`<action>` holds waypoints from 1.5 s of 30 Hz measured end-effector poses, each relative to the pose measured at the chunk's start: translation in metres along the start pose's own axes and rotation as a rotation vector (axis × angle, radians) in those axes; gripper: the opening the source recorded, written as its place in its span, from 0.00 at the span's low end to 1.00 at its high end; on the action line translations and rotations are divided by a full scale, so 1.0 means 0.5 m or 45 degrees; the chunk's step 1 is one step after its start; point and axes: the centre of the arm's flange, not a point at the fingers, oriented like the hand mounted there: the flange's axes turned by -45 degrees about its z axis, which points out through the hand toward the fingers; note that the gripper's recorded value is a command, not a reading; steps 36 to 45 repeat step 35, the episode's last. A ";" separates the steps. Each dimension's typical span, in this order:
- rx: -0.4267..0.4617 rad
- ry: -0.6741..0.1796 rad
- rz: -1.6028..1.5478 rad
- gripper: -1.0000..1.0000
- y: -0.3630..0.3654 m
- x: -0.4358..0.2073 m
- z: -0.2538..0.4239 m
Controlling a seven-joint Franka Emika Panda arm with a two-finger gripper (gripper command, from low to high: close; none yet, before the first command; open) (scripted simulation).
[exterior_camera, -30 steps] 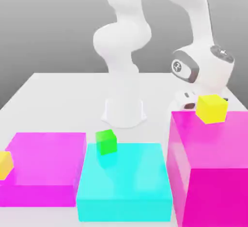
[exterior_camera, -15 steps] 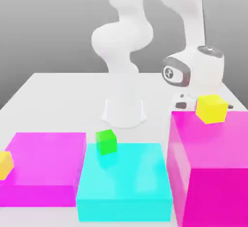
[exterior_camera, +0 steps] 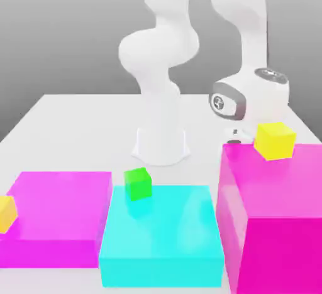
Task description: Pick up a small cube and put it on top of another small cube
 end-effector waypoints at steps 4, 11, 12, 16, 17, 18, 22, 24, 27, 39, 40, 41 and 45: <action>0.011 0.020 -0.152 0.00 -0.041 -0.021 -0.073; 0.015 0.099 -0.490 0.00 -0.156 -0.015 -0.256; 0.011 0.103 -0.497 0.00 -0.160 -0.004 -0.283; -0.006 0.105 -0.469 0.00 -0.157 0.050 -0.385; -0.009 0.100 -0.449 0.00 -0.151 0.065 -0.406; -0.011 0.094 -0.426 0.00 -0.144 0.080 -0.426; -0.017 0.065 -0.332 0.00 -0.108 0.131 -0.502; -0.018 0.049 -0.288 0.00 -0.088 0.152 -0.539; -0.007 0.014 -0.186 0.00 -0.050 0.188 -0.563; 0.002 -0.002 -0.137 1.00 -0.036 0.203 -0.446; 0.002 -0.002 -0.137 1.00 -0.036 0.203 -0.446; 0.002 -0.002 -0.137 1.00 -0.036 0.203 -0.446; 0.002 -0.002 -0.137 1.00 -0.036 0.203 -0.446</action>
